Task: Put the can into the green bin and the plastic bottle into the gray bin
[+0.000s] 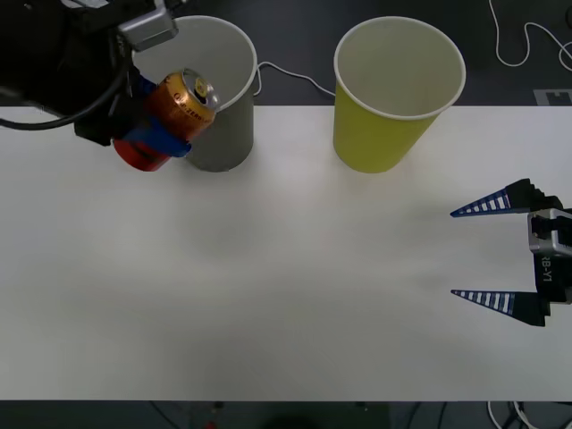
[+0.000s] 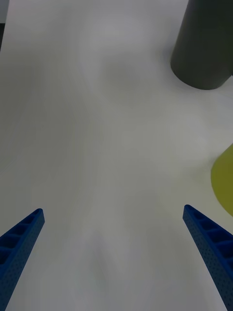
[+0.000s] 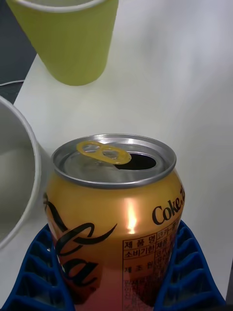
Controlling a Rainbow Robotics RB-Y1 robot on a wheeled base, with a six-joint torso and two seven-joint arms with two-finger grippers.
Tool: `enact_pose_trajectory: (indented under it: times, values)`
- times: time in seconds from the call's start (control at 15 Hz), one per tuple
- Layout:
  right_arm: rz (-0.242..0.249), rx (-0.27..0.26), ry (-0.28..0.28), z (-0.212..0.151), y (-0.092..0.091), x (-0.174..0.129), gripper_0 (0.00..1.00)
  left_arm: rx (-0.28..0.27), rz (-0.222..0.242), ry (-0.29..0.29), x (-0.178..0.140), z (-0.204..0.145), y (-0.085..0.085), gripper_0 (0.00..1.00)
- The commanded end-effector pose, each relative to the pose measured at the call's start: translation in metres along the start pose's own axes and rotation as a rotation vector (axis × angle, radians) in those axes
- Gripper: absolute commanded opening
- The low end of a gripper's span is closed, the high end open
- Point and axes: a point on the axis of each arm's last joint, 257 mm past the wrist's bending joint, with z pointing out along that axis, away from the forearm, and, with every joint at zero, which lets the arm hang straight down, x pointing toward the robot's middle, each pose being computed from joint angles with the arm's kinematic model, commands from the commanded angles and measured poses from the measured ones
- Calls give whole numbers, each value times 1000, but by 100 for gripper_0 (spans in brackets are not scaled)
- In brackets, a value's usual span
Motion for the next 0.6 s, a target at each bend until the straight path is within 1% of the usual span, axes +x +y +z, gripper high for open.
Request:
enact_pose_trajectory:
  times: [0.07, 0.2, 0.27, 0.47, 0.6]
  values:
    - [0, 0, 0, 0, 0, 0, 100, 4, -15, 20, -38, 12, 9, 0]
    - [0, 0, 0, 0, 0, 0, 100, -12, -20, 29, -72, 24, 21, 0]
    - [0, 0, 0, 0, 0, 0, 100, -23, -11, 32, -83, 28, 27, 0]
    - [0, 0, 0, 0, 0, 0, 100, -57, -26, 36, -132, 50, 46, 0]
    - [0, 0, 0, 0, 0, 0, 100, -67, -53, 15, -164, 66, 57, 0]
